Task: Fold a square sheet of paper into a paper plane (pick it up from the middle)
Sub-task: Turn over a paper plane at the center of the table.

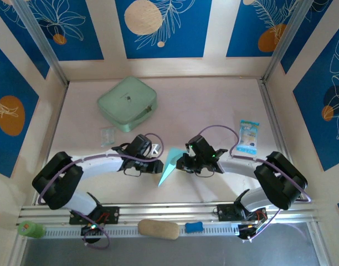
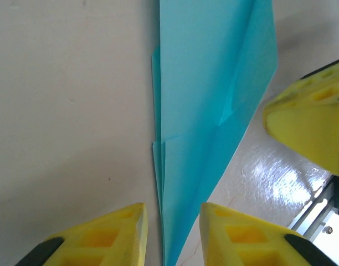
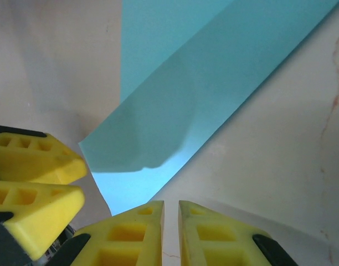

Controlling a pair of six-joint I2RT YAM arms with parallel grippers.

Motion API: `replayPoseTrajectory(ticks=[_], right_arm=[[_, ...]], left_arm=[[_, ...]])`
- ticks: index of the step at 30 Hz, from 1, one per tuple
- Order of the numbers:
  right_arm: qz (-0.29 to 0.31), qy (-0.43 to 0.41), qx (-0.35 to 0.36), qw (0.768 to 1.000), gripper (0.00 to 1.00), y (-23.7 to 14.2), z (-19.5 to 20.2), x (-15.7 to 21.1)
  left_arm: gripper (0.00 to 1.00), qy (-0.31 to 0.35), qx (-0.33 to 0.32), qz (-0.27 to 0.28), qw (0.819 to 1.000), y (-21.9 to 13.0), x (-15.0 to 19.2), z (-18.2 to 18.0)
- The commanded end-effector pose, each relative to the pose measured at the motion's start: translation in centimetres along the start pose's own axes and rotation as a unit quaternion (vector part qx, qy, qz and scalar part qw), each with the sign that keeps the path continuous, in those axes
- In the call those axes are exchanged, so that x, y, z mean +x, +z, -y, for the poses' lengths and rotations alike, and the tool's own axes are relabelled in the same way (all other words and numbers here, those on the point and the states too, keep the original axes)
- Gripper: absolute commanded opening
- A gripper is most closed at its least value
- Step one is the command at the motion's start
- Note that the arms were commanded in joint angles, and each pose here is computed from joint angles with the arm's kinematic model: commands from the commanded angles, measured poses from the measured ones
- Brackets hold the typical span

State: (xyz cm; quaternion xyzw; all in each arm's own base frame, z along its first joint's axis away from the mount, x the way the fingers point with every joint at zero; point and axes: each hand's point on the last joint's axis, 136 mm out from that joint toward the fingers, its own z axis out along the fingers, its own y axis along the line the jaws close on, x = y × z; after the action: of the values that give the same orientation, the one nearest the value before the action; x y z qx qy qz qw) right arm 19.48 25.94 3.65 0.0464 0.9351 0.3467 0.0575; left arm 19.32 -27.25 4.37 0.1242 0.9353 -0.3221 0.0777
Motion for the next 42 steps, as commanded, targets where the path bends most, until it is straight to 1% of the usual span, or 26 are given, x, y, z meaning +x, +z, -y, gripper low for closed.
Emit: replayPoseTrajectory(ticks=[1, 10, 17, 22, 28, 33, 38, 42], right_arm=[[-0.02, 0.007, -0.002, 1.0, 0.14, 0.4, -0.5, 0.6], [-0.032, 0.01, 0.001, 0.999, 0.14, 1.3, -0.3, 1.1], [-0.037, 0.009, 0.0, 0.999, 0.14, 1.5, -0.3, 1.3], [-0.043, 0.006, -0.013, 0.999, 0.14, 1.7, -0.8, 1.5], [-0.05, 0.003, -0.021, 0.999, 0.12, 2.1, -1.0, 1.8], [-0.054, 0.002, -0.017, 0.998, 0.12, 2.3, -0.9, 2.0], [-0.055, 0.003, -0.017, 0.998, 0.12, 2.5, -0.8, 2.2], [-0.056, 0.005, -0.015, 0.998, 0.12, 2.6, -0.7, 2.2]], left_arm=[[0.3, 0.01, 0.024, 0.002, 1.0, -0.2, -1.1, 0.9], [0.31, 0.006, 0.046, -0.023, 0.999, 0.7, -0.8, 1.2], [0.32, 0.001, 0.051, -0.043, 0.998, 1.4, -0.3, 1.0], [0.31, -0.002, 0.047, -0.061, 0.997, 1.9, 0.1, 0.7], [0.26, -0.008, 0.049, -0.064, 0.997, 2.2, 0.3, 0.6], [0.26, -0.013, 0.053, -0.067, 0.996, 2.3, 0.5, 0.5], [0.27, -0.022, 0.067, -0.057, 0.996, 2.3, 0.3, 0.9], [0.26, -0.031, 0.083, -0.069, 0.994, 2.8, 0.6, 1.2]])
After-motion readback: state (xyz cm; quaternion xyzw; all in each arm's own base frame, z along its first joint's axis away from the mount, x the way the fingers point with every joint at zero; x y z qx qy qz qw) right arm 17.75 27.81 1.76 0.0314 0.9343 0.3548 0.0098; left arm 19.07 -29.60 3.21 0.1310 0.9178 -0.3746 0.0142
